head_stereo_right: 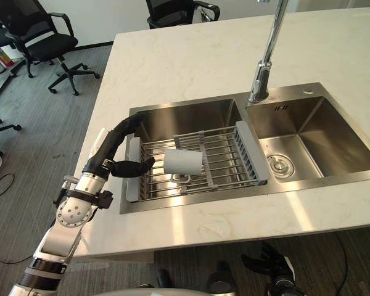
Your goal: Walk over to the sink, pick up the cup, carry it to the dishwasher, place the cup inside the dishwasher, then close the dishwasher door
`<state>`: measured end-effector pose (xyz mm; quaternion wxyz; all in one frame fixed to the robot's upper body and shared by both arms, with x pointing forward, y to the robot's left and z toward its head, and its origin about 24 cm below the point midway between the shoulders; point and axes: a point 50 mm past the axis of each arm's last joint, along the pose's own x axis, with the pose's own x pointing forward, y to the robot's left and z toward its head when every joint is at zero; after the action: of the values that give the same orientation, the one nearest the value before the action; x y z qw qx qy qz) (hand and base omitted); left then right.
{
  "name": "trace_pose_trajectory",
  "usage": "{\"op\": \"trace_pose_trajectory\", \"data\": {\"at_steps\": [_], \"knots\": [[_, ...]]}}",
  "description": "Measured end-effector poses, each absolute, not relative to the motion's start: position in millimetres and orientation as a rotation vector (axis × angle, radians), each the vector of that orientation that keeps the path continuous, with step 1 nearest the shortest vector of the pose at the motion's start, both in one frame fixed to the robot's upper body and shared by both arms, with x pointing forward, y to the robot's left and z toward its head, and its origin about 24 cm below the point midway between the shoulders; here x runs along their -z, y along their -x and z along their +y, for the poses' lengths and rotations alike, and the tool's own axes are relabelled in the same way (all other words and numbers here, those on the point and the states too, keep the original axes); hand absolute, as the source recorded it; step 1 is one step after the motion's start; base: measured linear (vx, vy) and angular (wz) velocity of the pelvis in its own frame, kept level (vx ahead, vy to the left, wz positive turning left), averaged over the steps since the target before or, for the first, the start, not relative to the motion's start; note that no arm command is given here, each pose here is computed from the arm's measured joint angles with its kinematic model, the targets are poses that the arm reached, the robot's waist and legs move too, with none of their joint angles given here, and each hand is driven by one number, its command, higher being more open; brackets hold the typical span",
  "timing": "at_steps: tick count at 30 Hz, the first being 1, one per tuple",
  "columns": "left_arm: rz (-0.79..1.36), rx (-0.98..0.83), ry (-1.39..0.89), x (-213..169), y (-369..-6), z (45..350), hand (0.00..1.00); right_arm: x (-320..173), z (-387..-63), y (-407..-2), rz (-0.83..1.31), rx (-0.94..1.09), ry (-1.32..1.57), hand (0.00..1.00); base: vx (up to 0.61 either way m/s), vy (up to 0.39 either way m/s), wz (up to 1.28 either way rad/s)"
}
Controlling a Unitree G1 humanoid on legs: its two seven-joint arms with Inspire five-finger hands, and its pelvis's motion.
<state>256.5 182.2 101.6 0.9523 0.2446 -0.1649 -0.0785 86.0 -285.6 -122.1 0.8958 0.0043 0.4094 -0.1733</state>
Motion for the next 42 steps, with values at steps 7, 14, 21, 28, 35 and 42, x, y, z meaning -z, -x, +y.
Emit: {"op": "trace_pose_trajectory", "data": {"at_steps": [7,14,21,28,35,42], "knots": [[-0.321,0.239,-0.407,-90,-254,150,0.90,129,-277,-78,0.888,0.383,-0.029,0.90,0.00,0.000,0.00],[-0.303,0.312,-0.483,-81,-258,127,0.90,133,-270,-76,0.913,0.386,-0.012,0.90,-0.02,0.003,0.00],[-0.319,0.369,-0.612,-77,-254,115,0.90,135,-265,-74,0.919,0.391,-0.023,0.90,-0.06,0.009,0.02],[-0.336,0.402,-0.790,-73,-255,115,0.90,138,-260,-71,0.929,0.389,-0.039,0.90,0.00,0.000,0.00],[-0.333,0.401,-0.834,-71,-257,115,0.90,139,-255,-72,0.928,0.383,-0.054,0.90,0.00,0.000,0.00],[-0.322,0.376,-0.926,-69,-271,116,0.90,139,-254,-71,0.929,0.382,-0.057,0.90,-0.02,0.003,-0.03]]}}
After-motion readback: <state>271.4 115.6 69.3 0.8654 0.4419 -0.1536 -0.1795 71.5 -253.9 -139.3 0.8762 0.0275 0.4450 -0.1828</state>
